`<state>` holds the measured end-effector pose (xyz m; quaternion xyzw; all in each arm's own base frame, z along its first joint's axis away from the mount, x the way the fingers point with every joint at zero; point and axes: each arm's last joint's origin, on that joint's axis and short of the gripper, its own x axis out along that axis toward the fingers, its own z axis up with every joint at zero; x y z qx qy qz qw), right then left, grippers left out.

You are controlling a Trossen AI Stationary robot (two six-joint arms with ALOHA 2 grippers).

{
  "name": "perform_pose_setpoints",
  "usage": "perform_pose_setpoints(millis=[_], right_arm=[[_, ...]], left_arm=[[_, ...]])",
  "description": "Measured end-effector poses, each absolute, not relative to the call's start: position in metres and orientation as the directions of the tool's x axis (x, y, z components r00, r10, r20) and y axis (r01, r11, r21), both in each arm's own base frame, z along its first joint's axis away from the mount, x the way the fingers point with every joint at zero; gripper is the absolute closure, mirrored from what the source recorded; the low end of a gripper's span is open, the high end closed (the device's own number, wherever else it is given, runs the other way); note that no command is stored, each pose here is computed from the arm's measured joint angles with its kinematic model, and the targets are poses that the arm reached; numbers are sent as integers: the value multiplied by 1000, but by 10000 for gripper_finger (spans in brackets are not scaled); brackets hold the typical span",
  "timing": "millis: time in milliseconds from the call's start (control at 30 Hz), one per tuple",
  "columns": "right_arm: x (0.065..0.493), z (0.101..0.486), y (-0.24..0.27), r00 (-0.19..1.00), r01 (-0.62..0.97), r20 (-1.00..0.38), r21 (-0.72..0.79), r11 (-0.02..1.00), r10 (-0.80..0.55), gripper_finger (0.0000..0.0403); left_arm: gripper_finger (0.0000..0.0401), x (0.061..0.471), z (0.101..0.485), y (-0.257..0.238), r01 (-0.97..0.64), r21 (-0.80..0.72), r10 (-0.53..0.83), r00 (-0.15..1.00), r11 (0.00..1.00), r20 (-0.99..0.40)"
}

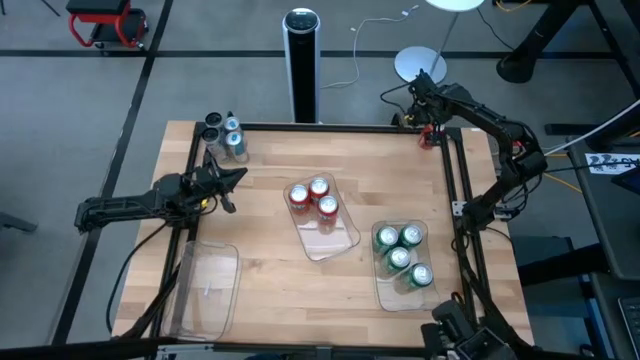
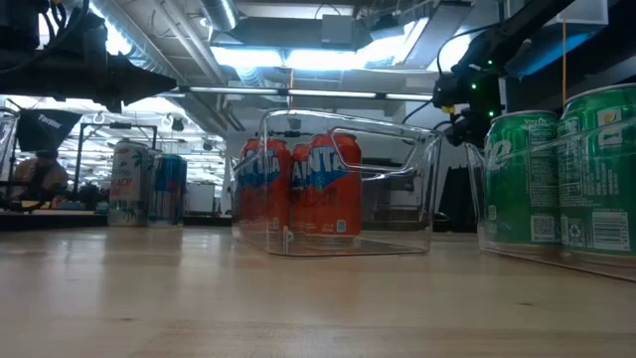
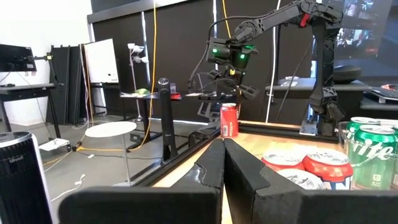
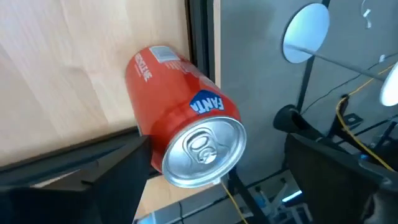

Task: Sort soda cans
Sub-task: Put the orange soda can into the middle transparent bin

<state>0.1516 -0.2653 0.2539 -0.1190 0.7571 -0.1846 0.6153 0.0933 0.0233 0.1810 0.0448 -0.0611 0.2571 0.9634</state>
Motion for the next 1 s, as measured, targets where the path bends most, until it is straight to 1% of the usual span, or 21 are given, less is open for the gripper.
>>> perform_pose_setpoints(millis=[167, 367, 700, 1000], right_arm=[[149, 253, -268, -183, 69, -900, -414, 908, -397, 36], [151, 245, -272, -197, 63, -906, -393, 918, -374, 38], [156, 211, -280, -266, 44, -933, -263, 964, -242, 38], [159, 190, -281, -310, 22, -940, -158, 987, -143, 38]], left_arm=[[401, 93, 181, 23, -501, 55, 490, 860, 864, 140], [401, 93, 181, 23, -501, 54, 490, 860, 864, 140], [401, 93, 181, 23, -500, 48, 490, 860, 865, 140], [401, 93, 181, 23, -500, 53, 490, 860, 864, 140]])
